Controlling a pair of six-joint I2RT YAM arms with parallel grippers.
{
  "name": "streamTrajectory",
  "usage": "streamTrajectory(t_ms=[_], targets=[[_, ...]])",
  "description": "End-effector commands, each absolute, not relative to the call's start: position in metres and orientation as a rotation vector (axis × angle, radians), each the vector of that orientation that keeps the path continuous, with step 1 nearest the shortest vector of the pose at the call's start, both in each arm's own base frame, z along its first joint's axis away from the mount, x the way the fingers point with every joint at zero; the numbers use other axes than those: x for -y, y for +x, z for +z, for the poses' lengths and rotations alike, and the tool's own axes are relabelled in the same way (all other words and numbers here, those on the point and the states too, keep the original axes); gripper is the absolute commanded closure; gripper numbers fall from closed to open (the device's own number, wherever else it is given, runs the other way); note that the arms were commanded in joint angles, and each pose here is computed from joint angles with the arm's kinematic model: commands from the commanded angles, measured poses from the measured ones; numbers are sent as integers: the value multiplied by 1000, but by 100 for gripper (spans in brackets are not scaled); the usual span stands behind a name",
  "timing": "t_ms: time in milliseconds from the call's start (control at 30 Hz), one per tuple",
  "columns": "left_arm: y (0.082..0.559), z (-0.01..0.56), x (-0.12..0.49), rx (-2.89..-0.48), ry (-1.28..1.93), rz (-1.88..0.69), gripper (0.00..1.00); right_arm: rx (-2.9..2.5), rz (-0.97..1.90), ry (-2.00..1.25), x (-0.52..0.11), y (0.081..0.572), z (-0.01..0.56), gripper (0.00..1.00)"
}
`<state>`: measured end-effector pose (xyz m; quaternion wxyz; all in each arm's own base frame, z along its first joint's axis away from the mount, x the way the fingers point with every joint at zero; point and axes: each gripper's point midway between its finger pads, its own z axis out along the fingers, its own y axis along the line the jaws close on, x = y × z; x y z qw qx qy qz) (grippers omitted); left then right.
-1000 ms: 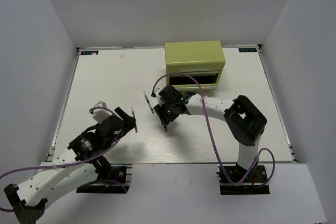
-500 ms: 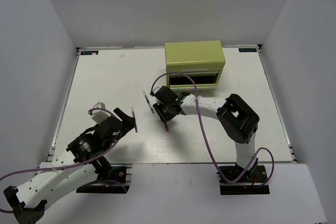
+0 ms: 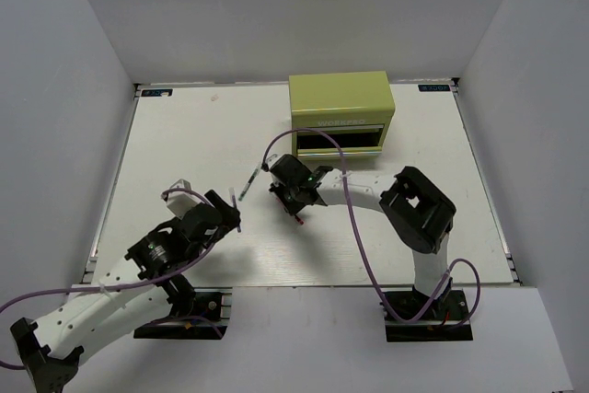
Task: Sort the stationery into containers
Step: Pick up the pen from the center of the board.
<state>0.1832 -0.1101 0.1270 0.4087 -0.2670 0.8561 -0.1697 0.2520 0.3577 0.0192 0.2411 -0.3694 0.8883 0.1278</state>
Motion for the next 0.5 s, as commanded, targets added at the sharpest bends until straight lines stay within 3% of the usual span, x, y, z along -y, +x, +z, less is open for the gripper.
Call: streamTrajectory(t_ms=[0,467], targets=[[186,125,111,-2145,-672,-433,0,-2487,330,-1085,-340,232,5,97],[186,98,108,-2217,-633,-308,0,-2151,372,-1129,-335,264,114,100]])
